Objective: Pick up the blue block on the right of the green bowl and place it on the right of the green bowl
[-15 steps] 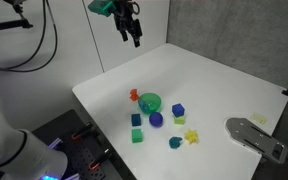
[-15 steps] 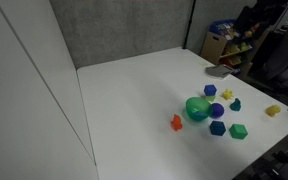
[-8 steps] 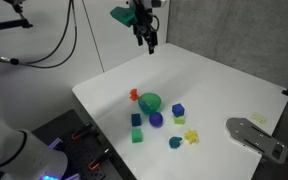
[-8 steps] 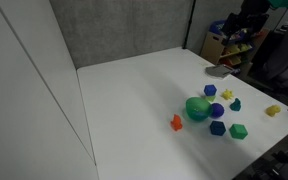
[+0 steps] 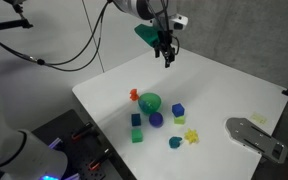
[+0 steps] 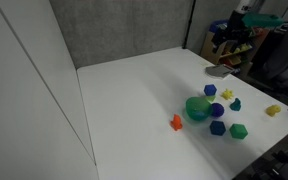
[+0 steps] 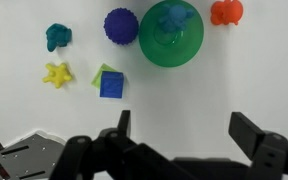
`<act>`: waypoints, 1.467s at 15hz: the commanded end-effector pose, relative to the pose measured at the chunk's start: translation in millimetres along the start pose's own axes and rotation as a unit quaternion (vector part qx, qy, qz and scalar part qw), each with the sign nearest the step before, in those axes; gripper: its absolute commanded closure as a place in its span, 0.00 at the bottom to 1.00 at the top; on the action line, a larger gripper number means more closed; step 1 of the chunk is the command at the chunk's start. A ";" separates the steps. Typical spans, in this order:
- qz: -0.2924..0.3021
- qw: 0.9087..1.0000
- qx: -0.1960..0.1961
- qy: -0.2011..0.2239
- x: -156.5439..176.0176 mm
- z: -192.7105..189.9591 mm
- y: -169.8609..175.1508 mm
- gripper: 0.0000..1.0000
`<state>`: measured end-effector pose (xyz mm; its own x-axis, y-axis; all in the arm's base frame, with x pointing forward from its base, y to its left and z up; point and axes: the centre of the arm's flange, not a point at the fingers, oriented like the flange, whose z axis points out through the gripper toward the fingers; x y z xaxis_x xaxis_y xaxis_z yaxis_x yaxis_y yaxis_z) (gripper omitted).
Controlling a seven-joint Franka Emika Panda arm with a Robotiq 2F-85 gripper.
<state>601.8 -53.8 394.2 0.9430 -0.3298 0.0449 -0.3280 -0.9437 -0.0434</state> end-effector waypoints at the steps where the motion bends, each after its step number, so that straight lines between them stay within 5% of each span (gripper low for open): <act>1: 0.005 1.000 -0.001 -0.004 40.2 32.4 5.7 0.00; 11: 0.041 0.998 -0.055 0.003 85.5 146.7 42.8 0.00; 17: 0.055 0.994 -0.088 -0.027 88.2 209.4 78.7 0.00; 22: 0.038 0.994 -0.100 -0.039 85.1 247.7 73.5 0.00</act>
<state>657.8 -148.2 160.4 0.9059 -0.4212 -0.0446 -0.4122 -0.9008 0.1365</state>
